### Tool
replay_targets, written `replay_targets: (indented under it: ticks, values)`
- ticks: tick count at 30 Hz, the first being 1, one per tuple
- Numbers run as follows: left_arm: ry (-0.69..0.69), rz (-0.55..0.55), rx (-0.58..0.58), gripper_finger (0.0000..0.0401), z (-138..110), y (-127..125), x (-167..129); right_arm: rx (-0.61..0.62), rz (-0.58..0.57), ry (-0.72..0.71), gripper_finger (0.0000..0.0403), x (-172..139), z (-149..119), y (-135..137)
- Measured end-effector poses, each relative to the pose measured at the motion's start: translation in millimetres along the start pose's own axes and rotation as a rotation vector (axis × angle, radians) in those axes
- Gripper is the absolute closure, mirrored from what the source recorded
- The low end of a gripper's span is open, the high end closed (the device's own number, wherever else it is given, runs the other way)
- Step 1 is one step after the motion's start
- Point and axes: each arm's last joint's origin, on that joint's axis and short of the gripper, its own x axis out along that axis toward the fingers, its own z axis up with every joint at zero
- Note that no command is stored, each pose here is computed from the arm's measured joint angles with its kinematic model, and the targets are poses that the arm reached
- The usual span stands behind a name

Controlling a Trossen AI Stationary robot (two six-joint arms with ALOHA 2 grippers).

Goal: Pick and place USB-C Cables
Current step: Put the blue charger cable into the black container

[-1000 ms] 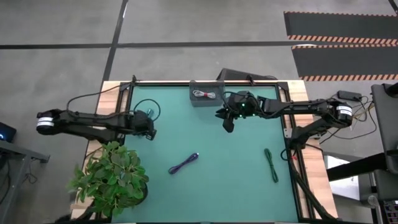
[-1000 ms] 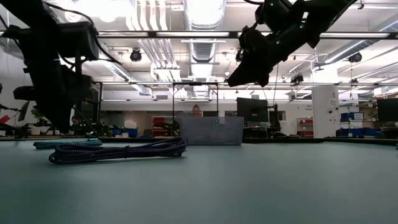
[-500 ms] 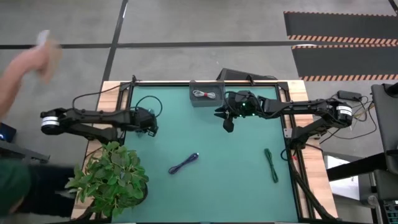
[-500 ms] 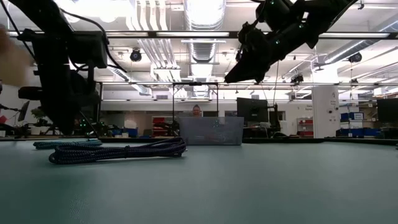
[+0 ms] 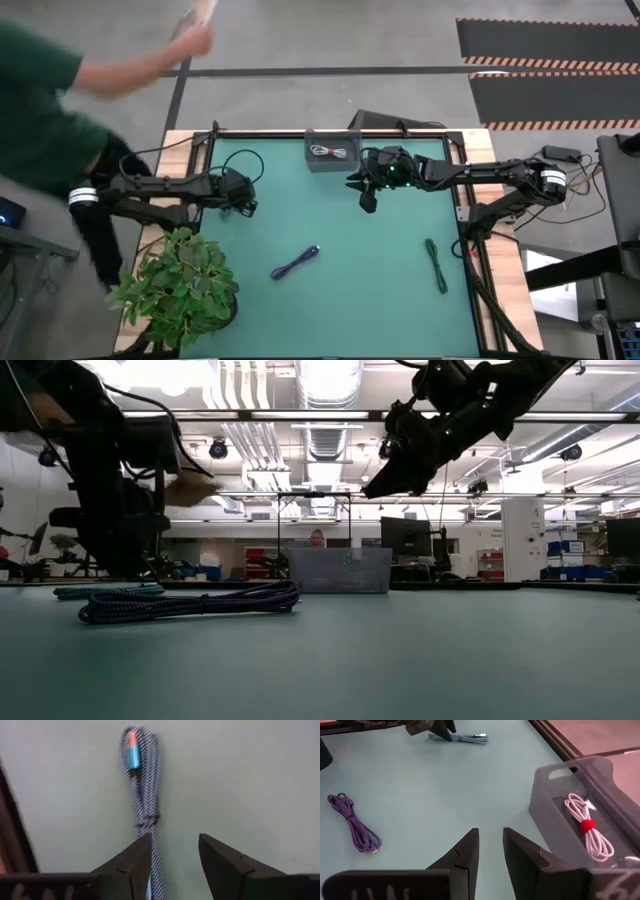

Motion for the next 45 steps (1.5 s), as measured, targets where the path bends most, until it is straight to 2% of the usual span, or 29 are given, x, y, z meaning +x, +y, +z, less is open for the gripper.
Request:
replay_targets:
  ticks: [7,20,27,33,45]
  values:
    - [0.023,0.030,0.083,0.0253,-1.3,-1.9,6.2,0.068,0.000,0.005,0.0323,0.4,-2.7,0.1]
    - [0.039,0.101,0.169,0.0253,-2.3,-6.5,19.1,0.168,0.002,-0.013,0.0325,0.4,-1.1,0.2]
    - [0.036,0.134,0.186,0.0253,-1.0,-9.0,23.0,0.199,0.002,-0.007,0.0334,0.7,-3.3,0.3]
    - [0.011,0.118,0.214,0.0253,4.8,-12.0,18.7,0.245,0.005,-0.001,0.0332,0.8,-3.9,0.9]
    - [0.002,0.161,0.202,0.0253,-0.6,-3.8,26.5,0.268,0.009,-0.003,0.0334,0.9,-3.6,2.3]
